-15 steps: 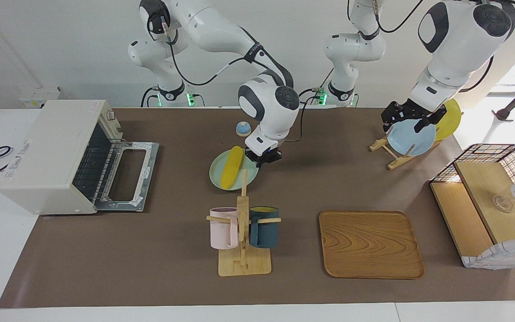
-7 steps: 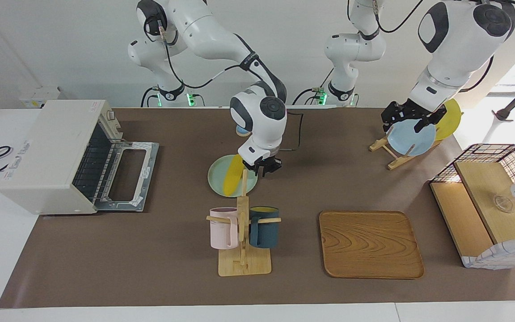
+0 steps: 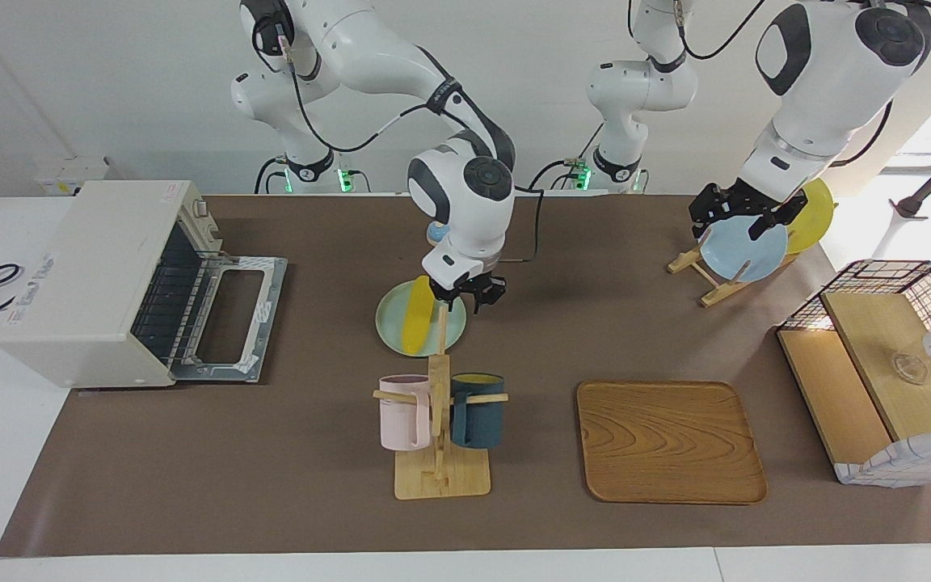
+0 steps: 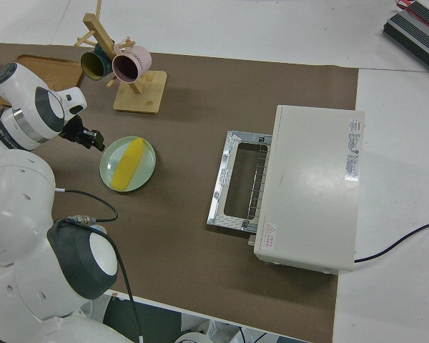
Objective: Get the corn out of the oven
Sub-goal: 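Pull the green plate with corn out onto the table center, then release the plate and withdraw the right gripper while the left gripper reaches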
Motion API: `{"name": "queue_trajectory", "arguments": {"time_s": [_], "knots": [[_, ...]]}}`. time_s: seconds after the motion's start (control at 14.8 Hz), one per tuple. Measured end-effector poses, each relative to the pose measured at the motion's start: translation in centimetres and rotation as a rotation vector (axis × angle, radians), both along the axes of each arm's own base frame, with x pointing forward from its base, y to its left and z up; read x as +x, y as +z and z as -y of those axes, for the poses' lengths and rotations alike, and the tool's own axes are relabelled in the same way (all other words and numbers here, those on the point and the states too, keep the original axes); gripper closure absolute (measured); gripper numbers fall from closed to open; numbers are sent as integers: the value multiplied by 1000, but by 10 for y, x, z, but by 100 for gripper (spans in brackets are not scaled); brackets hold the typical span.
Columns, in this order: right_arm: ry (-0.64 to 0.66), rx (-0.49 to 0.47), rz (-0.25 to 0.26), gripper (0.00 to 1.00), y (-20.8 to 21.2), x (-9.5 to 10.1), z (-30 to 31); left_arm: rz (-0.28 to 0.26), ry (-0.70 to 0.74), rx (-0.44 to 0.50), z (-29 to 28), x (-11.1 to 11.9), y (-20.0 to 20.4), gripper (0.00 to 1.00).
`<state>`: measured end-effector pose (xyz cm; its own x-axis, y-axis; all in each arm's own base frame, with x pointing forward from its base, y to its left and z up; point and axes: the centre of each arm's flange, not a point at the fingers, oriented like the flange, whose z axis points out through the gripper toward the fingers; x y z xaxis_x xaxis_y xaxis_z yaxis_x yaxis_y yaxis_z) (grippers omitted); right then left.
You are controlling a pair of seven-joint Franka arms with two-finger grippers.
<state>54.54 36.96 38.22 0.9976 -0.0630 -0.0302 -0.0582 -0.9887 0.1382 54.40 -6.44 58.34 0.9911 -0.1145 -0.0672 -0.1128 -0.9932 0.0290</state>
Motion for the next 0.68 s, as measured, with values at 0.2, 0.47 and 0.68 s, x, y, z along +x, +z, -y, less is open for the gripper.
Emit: {"name": "queue_trajectory", "arguments": {"time_s": [0.2,0.47,0.68], "knots": [[-6,-52,-31,53,32,14,64,22,-11,-2,6,2,2,0],[-70,-78,-120,79,6,18,171,56,-90,-10,51,-2,2,0],[-92,-74,-135,99,-28,13,230,56,-146,-57,108,-13,-6,0]]}}
